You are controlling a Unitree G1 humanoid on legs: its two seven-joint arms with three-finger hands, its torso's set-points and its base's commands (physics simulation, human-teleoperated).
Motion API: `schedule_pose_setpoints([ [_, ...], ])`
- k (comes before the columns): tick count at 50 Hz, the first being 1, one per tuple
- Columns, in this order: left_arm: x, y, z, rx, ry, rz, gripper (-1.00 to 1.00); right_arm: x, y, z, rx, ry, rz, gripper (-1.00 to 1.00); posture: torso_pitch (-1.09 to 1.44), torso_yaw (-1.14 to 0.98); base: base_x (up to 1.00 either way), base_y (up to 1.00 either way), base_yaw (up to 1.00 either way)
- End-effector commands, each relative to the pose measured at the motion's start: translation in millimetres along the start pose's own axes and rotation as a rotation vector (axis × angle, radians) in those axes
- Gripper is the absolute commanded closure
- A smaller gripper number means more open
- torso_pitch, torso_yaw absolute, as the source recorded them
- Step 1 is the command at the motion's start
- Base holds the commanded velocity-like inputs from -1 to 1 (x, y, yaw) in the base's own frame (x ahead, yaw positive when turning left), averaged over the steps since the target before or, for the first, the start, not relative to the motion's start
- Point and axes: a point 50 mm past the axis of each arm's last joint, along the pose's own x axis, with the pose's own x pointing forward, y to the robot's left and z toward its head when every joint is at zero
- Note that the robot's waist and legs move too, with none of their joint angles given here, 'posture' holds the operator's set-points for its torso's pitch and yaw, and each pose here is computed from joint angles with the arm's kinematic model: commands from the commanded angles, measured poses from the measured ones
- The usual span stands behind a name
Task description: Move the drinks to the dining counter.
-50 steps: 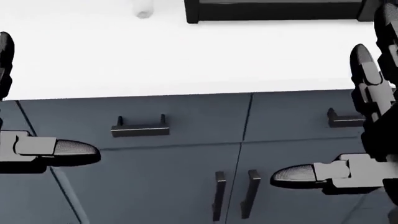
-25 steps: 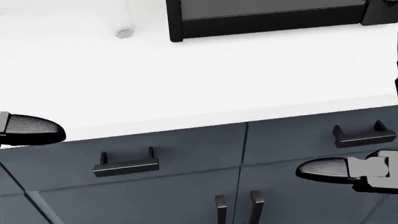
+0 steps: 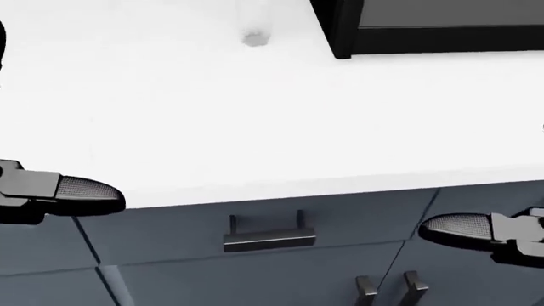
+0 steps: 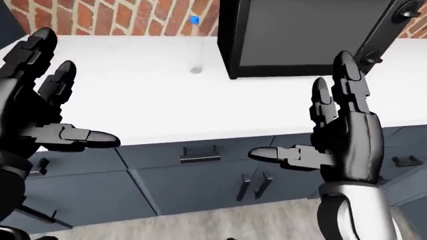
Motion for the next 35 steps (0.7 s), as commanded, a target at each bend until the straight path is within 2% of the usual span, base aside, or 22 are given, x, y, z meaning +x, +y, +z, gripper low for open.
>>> schedule_pose_setpoints([
  [1,-2.2,-1.4,14,0.007,-0.102,0.004,-1.0,-1,-3.9,12,-0.016,-0.083,-0.023,-1.0,0.0,0.0,0.15,0.0,0.0],
  [15,-0.5,-4.8,15,0.008,-0.103,-0.006,-1.0,-2,-9.7,14,-0.017,-0.098,-0.041,-1.0,0.0,0.0,0.26,0.0,0.0],
  [20,-1.4,-0.9,17,0.006,-0.108,0.003,-1.0,-2,-8.0,14,-0.037,-0.107,-0.035,-1.0,0.0,0.0,0.28,0.11,0.0],
  [25,-4.0,5.5,18,0.003,-0.11,0.018,-1.0,-2,-6.2,15,-0.031,-0.113,-0.032,-1.0,0.0,0.0,0.0,0.82,0.0],
  [35,-4.0,6.9,20,0.009,-0.109,0.025,-1.0,-4,-13.1,20,-0.015,-0.123,-0.053,-1.0,0.0,0.0,0.0,0.0,0.0],
])
